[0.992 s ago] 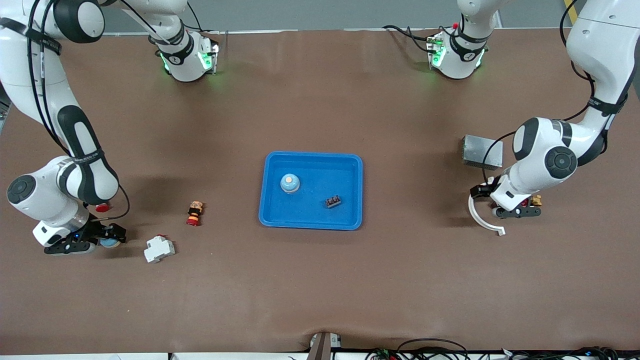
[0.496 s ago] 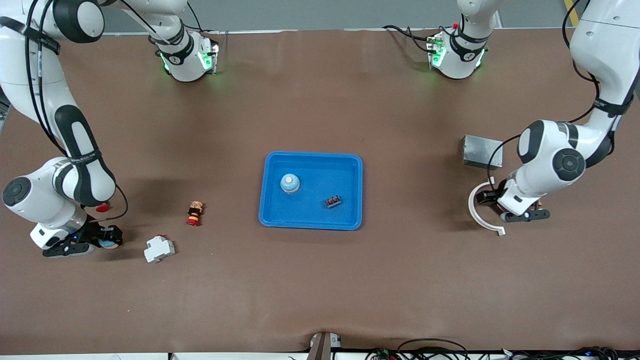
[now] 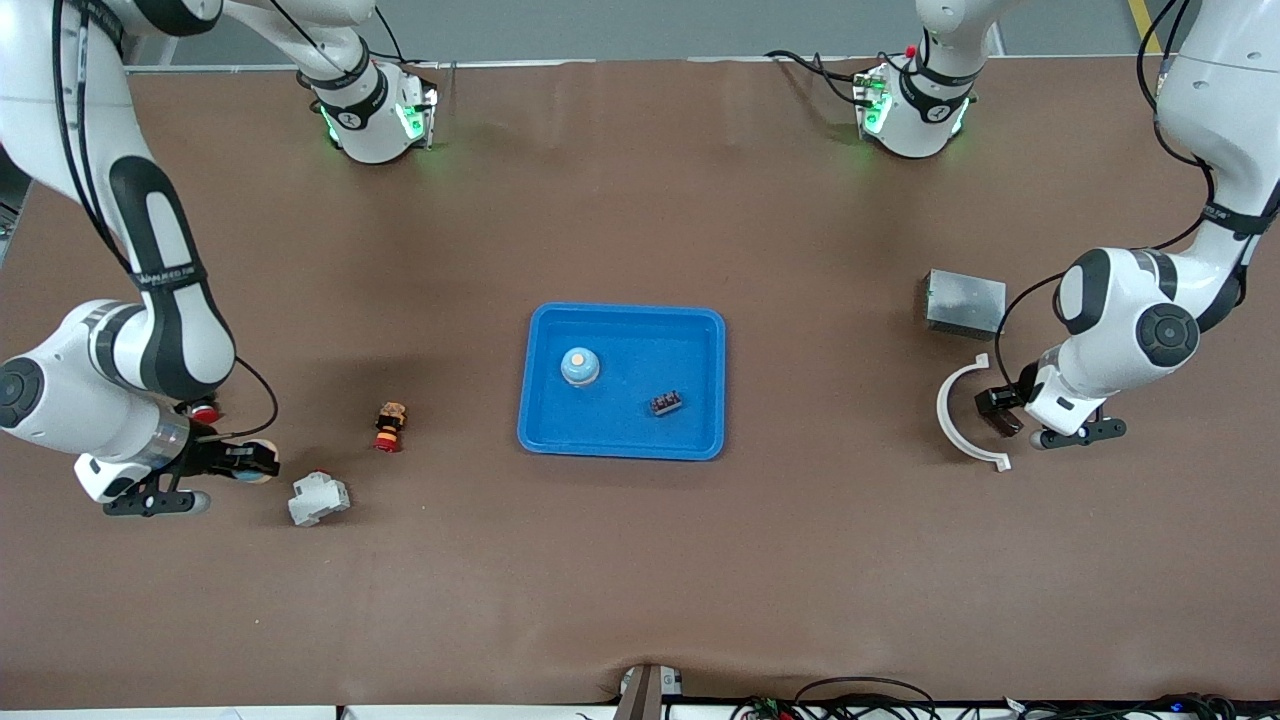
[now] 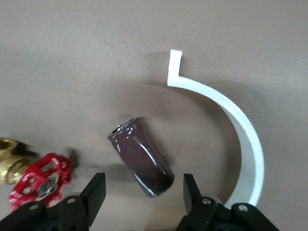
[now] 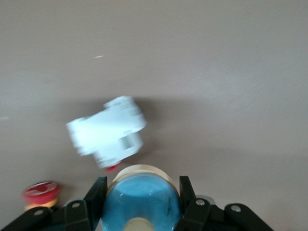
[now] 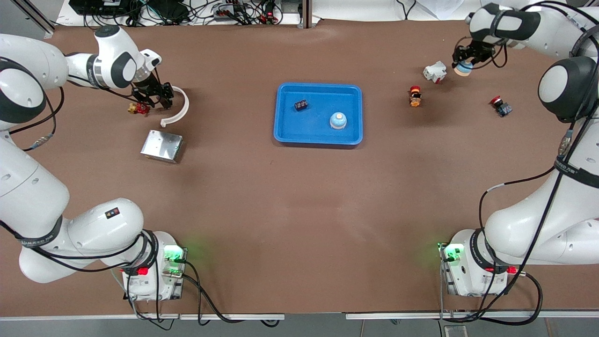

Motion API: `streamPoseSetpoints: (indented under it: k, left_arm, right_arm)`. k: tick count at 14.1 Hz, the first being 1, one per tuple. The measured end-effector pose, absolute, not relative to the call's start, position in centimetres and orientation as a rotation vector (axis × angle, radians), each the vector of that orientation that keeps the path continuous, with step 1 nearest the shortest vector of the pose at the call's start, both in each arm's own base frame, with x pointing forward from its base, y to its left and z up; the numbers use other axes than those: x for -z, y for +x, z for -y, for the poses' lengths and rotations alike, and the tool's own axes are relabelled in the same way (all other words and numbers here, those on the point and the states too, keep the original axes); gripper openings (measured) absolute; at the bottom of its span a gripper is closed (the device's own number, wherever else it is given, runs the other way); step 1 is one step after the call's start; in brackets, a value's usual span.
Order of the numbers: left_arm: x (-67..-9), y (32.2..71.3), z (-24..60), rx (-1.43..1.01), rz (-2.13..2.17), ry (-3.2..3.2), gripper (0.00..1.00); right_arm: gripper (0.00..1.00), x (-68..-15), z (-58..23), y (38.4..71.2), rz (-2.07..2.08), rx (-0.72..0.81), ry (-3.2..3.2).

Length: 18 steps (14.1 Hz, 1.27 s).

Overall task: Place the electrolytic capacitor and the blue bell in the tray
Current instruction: 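Lift and carry the bell and the capacitor toward the tray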

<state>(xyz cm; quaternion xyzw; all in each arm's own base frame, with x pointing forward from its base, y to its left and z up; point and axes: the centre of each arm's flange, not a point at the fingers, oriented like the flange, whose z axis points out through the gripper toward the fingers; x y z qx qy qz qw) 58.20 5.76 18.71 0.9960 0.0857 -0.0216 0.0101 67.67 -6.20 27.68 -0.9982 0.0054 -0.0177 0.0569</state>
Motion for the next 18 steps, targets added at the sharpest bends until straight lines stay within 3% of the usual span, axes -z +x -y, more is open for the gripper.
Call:
streamPoseSetpoints:
  k: [2,5,6,12,18]
  left_arm:
    - [-18.1,58.3,-6.1,0.071,-0.279,3.103,0.7]
    - [-18.5,58.7,-6.3,0.053,-0.269,3.113,0.37]
    - [-18.8,58.8,-6.4,0.048,-0.263,3.121,0.31]
    - [-23.1,59.7,-5.7,0.054,-0.241,3.165,0.31]
    - [-31.9,59.9,4.1,0.049,-0.183,3.203,0.31]
  right_arm:
    - [0.66,-30.0,2.3,67.3,-0.103,0.009,-3.021]
    - [0.66,-32.4,-4.5,66.1,-0.275,-0.086,-3.033]
    - [0.66,-32.9,-6.8,65.7,-0.33,-0.103,-3.037]
    - [0.66,-32.5,-18.4,63.1,-0.597,-0.097,-3.047]
    - [0.66,-30.0,-27.5,60.3,-0.826,0.053,-2.963]
